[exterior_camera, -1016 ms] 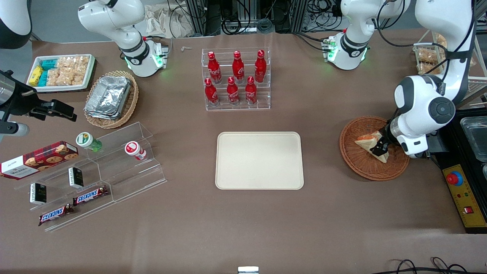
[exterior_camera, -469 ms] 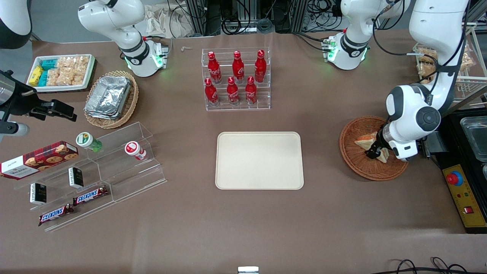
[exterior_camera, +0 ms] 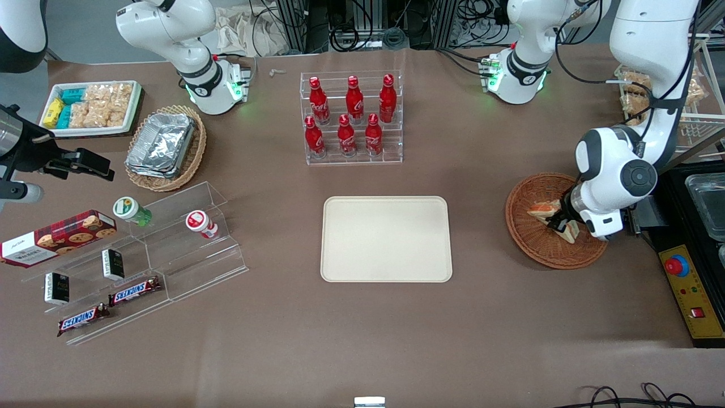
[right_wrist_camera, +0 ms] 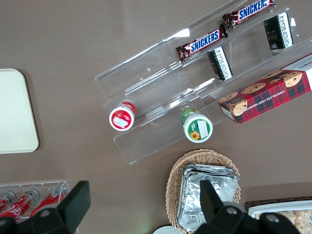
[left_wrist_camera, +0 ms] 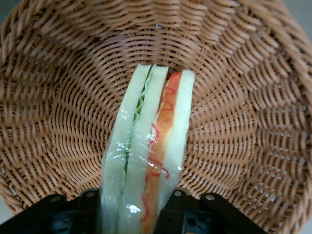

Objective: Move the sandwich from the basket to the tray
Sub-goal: 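Lower the open left gripper around the wrapped sandwich and close it, then lift the sandwich out of the basket and carry it over the tray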

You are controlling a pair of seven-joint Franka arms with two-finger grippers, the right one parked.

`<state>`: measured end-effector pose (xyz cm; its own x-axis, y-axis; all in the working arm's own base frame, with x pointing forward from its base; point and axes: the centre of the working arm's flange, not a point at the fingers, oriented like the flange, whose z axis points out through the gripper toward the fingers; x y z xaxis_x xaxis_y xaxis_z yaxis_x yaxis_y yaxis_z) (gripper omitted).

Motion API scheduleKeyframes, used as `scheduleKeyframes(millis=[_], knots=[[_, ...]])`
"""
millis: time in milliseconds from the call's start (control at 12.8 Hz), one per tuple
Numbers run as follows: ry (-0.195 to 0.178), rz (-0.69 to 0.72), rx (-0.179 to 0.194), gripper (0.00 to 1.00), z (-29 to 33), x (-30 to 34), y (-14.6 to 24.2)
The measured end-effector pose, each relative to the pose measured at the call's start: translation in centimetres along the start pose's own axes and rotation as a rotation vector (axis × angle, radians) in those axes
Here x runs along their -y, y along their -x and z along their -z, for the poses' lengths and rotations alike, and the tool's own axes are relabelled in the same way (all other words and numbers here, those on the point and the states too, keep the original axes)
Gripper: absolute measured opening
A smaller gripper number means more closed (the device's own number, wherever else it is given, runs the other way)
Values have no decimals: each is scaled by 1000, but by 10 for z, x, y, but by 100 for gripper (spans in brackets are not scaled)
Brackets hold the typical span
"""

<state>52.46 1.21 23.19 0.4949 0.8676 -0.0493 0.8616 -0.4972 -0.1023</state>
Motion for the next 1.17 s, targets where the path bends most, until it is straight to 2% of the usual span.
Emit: scheduleKeyframes(millis=[78,391,547,703,859,1172], knots=[[5,-1,-2,29,9,-1,0],[-8,-29,12,29,95,2,8],[-12,-91,18,22,149,3,19],[-28,-205,26,21,187,2,36],[-27,-359,15,21,201,-14,70],[-9,-674,-25,21,209,-60,176]])
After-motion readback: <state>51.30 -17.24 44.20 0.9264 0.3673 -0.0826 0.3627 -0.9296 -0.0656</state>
